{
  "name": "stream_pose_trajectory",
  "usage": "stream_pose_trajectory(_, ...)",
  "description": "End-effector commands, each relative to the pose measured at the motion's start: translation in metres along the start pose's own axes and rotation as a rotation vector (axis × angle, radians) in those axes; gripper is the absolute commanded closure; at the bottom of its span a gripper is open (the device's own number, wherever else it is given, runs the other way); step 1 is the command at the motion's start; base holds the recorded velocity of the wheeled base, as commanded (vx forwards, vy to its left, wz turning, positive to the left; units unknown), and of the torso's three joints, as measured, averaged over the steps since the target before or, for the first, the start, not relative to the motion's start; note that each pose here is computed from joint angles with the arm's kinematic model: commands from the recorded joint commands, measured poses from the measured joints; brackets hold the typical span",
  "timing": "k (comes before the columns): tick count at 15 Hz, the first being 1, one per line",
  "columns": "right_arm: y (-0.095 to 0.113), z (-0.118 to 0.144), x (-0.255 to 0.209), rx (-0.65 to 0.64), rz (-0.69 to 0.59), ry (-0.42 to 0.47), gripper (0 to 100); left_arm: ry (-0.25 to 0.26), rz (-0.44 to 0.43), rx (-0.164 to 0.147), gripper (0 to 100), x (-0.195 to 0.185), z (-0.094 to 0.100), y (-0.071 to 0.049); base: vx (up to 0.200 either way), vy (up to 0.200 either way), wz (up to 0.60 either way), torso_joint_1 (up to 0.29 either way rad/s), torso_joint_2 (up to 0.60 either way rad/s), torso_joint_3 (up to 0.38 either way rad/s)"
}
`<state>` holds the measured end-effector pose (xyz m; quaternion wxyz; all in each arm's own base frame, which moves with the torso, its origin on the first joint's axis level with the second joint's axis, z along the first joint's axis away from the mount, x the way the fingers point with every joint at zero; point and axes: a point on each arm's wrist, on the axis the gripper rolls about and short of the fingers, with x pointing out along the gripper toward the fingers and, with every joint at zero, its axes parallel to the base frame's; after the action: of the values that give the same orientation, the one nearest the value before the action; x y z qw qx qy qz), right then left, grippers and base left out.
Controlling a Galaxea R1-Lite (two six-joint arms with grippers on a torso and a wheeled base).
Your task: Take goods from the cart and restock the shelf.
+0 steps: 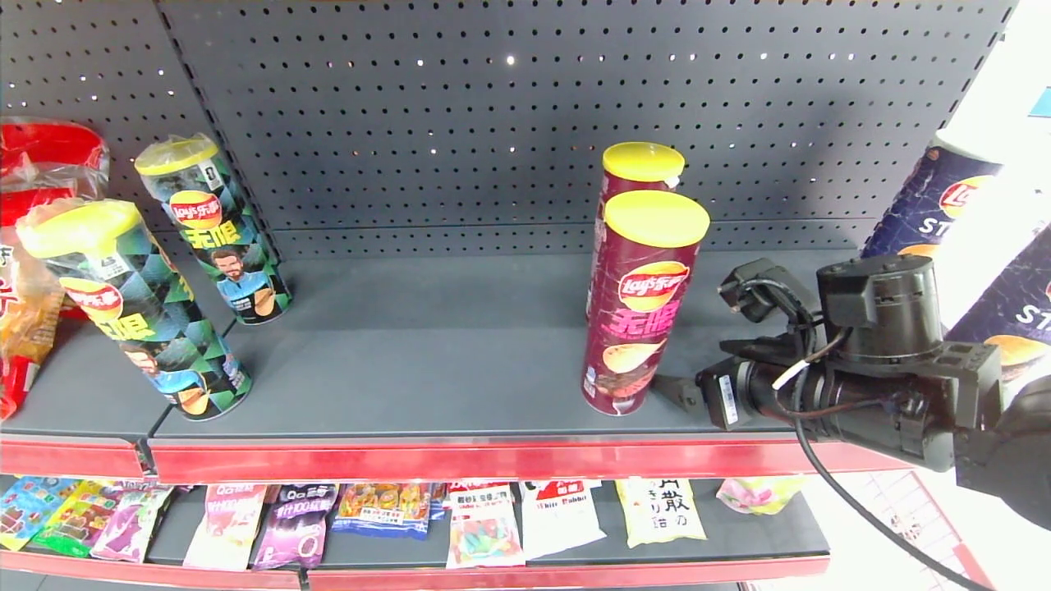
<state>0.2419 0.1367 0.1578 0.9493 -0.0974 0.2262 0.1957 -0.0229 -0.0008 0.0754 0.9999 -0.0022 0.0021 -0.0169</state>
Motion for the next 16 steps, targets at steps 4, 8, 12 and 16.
stream_pose_trajectory(4,-0.014,-0.006,-0.054,0.024,-0.032,-0.082,0,0.001,0.000,0.000,0,0.000,0.000,0.000,0.000,0.000,0.00,0.000,0.00,0.000)
stream_pose_trajectory(8,-0.022,-0.069,-0.145,0.044,-0.047,-0.201,0,0.001,0.000,0.000,0,0.000,0.000,0.000,0.000,0.000,0.00,0.000,0.00,0.000)
stream_pose_trajectory(12,-0.021,-0.150,-0.205,0.047,-0.040,-0.219,0,0.001,0.000,0.000,0,0.000,0.000,0.000,0.000,0.000,0.00,0.000,0.00,0.000)
stream_pose_trajectory(16,-0.014,-0.183,-0.223,0.084,-0.061,-0.246,0,0.001,0.000,0.000,0,0.000,0.000,0.000,0.000,0.000,0.00,0.000,0.00,0.000)
